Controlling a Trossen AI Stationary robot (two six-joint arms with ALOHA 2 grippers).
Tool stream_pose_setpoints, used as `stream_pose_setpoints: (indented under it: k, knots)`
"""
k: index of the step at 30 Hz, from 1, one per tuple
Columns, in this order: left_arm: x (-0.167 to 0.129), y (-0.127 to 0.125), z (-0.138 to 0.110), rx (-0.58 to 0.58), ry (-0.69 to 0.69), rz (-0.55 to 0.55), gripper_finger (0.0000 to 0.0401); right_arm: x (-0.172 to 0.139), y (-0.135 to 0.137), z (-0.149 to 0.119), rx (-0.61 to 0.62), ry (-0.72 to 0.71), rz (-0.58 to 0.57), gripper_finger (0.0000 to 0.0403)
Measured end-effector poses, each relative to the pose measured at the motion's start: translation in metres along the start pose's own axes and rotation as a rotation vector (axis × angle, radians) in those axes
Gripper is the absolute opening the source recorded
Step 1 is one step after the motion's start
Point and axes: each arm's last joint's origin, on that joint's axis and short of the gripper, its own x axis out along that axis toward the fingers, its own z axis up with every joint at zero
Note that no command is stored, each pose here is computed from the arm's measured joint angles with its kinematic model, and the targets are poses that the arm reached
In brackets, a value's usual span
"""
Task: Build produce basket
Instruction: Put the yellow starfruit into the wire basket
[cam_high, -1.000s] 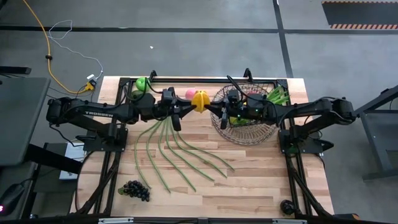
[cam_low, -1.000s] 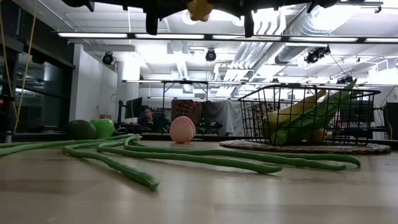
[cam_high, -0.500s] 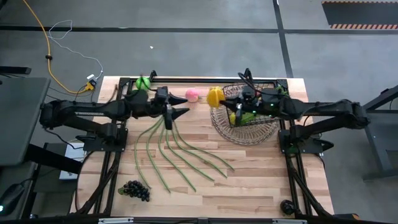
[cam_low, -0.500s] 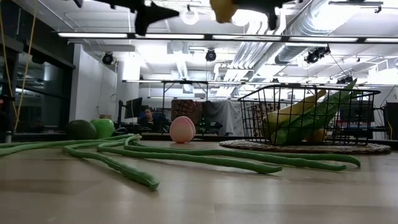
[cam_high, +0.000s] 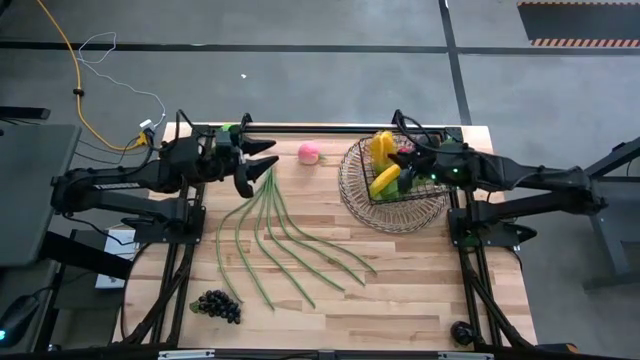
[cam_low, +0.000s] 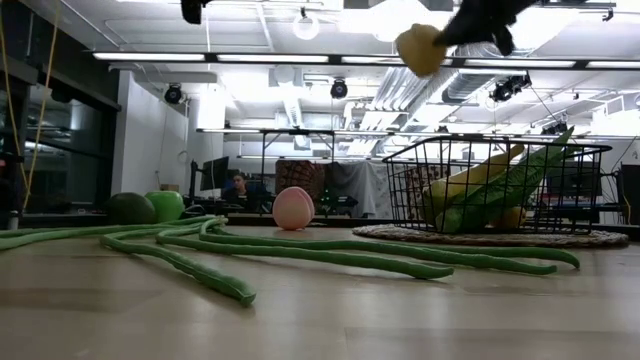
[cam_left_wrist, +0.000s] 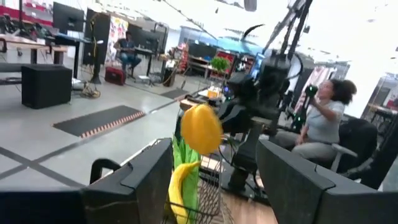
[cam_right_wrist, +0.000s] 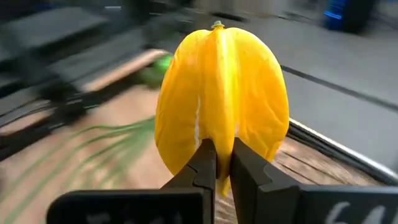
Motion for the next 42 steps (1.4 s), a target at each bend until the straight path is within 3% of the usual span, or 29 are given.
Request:
stream_pose_setpoints:
  k: [6, 16, 24, 36, 42]
  knots:
    - [0.002, 0.001, -0.004, -0.030, 0.026, 0.023, 0.0220, 0.021, -0.018, -0.015, 0.193, 0.096, -0.289, 0.0011]
    - [0.004, 0.002, -0.007, -0.028, 0.047, 0.041, 0.0220, 0.086, -0.037, -0.042, 0.442, 0.337, -0.441, 0.0012]
    - [0.004, 0.002, -0.007, -0.028, 0.047, 0.048, 0.0220, 0.117, -0.041, -0.051, 0.494, 0.395, -0.393, 0.0013]
    - [0.004, 0.002, -0.007, -0.026, 0.045, 0.056, 0.0220, 0.118, -0.041, -0.050, 0.499, 0.391, -0.387, 0.0016]
    - [0.004, 0.003, -0.007, -0.025, 0.040, 0.071, 0.0220, 0.117, -0.040, -0.050, 0.496, 0.412, -0.356, 0.0084]
